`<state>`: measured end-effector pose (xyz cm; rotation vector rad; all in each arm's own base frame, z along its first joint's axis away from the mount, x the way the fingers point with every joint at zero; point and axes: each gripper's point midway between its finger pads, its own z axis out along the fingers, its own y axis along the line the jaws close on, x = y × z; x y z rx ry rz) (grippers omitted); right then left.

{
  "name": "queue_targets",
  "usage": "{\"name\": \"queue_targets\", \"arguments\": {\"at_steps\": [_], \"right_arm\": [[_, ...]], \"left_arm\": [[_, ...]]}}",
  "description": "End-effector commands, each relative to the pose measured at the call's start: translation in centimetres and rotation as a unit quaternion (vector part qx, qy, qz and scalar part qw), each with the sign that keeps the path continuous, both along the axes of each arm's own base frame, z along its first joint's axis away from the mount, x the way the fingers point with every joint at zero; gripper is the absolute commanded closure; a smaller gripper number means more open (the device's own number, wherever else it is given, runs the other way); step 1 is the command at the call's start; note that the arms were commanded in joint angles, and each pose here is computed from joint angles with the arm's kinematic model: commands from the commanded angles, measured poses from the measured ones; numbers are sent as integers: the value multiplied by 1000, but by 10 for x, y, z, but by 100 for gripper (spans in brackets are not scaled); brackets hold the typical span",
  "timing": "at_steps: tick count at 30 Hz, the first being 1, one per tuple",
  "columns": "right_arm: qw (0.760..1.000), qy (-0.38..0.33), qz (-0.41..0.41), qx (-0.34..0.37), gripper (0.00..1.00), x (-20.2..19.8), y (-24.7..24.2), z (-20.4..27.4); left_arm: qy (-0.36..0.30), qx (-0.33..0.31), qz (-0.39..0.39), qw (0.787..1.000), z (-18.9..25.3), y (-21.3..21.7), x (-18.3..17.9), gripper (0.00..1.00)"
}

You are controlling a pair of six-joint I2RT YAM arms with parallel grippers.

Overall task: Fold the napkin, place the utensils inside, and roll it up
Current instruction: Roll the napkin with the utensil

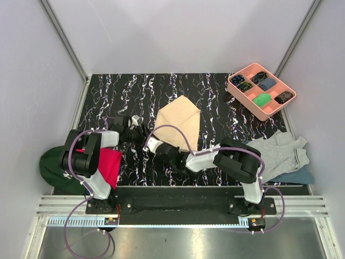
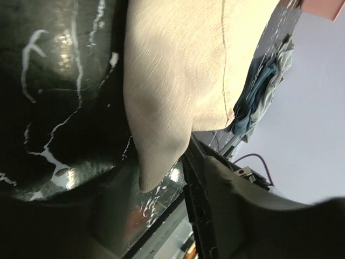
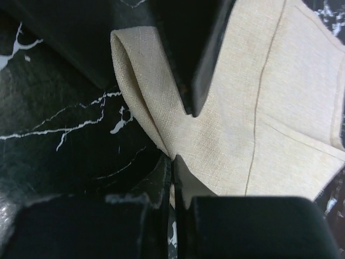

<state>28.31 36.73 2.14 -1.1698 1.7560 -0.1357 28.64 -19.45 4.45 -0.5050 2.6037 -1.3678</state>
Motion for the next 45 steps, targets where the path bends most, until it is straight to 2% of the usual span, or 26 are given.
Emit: {"name": "queue_targets", "arguments": {"at_steps": [1,5,8,11,16,22,26,32,37,45], "right_arm": [[995,85,33,29,99,-5,9,6],[985,166,33,36,100,-10,-1,6],[973,218,40,59,100,-15,-2,13],[958,269,53,89,100,-18,0,19],[924,354,69,125,100,-22,5,26],[871,453,88,168,100,-27,10,39],[822,533,90,177,100,-30,9,28],[783,588,79,186,100,-28,9,14],[759,611,77,210,100,-22,9,19],[706,664,52,240,100,-13,6,20]], "left_arm": [[-38,14,21,999,10,13,11,36],[-84,61,64,993,15,32,19,28],[-118,99,89,984,17,45,23,27],[-158,112,99,976,25,50,25,27],[-229,132,69,962,42,40,23,26],[-299,176,49,936,56,31,19,26],[-349,175,23,920,62,22,15,26],[-381,159,-19,911,53,1,5,26],[-381,178,-19,907,40,4,4,25],[-396,196,-47,896,33,-1,-2,24]]}}
